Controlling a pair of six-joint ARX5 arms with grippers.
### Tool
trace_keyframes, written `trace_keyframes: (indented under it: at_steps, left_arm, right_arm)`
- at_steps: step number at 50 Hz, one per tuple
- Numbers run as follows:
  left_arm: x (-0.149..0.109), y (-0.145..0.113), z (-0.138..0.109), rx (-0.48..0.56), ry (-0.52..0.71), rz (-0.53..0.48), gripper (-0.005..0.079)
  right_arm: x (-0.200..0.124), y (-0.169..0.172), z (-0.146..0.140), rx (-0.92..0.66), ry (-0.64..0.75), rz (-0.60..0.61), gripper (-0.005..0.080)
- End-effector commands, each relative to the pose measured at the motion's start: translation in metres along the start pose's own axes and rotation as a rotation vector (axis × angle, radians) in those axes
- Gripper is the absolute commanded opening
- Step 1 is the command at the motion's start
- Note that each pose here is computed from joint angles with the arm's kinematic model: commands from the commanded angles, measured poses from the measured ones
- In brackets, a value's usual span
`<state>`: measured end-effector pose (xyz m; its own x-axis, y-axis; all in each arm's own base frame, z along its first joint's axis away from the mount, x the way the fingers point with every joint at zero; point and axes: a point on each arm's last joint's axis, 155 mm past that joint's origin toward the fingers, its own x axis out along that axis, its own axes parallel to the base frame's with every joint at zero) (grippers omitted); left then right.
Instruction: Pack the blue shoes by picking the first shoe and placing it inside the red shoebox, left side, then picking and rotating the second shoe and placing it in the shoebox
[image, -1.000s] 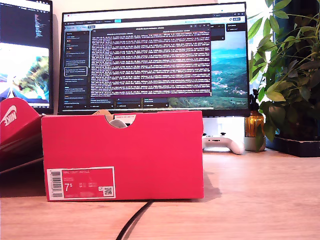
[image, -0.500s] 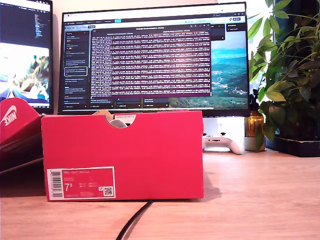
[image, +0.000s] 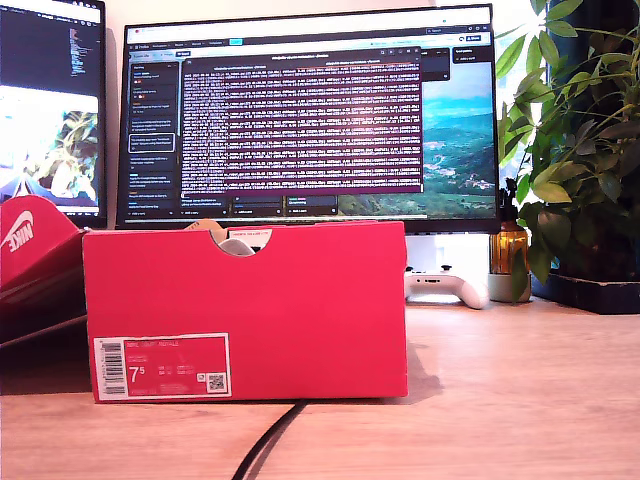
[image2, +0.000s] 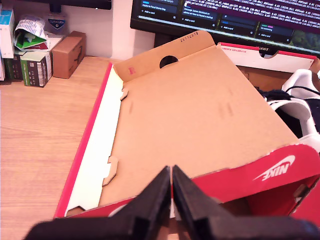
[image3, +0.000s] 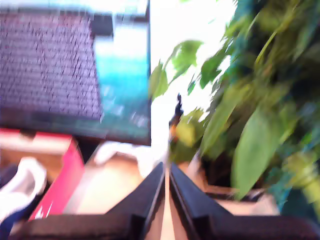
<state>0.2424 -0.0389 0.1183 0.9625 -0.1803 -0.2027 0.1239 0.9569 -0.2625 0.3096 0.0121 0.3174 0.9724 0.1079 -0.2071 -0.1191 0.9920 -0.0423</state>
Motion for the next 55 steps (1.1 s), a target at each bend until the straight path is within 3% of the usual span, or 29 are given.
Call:
trace_keyframes:
  at_steps: [1, 22, 55]
  left_arm:
    - [0.003, 0.005, -0.016, 0.004, 0.031, 0.012, -0.0021]
    - [0.003, 0.005, -0.016, 0.004, 0.031, 0.012, -0.0021]
    - [0.003, 0.005, -0.016, 0.004, 0.031, 0.012, -0.0021]
  right_arm:
    - [0.0, 0.002, -0.007, -0.002, -0.02, 0.011, -0.001]
    - [-0.009, 0.008, -0.024, -0.03, -0.185, 0.018, -0.001]
    - [-0.024, 0.011, -0.095, 0.0, -0.294, -0.005, -0.001]
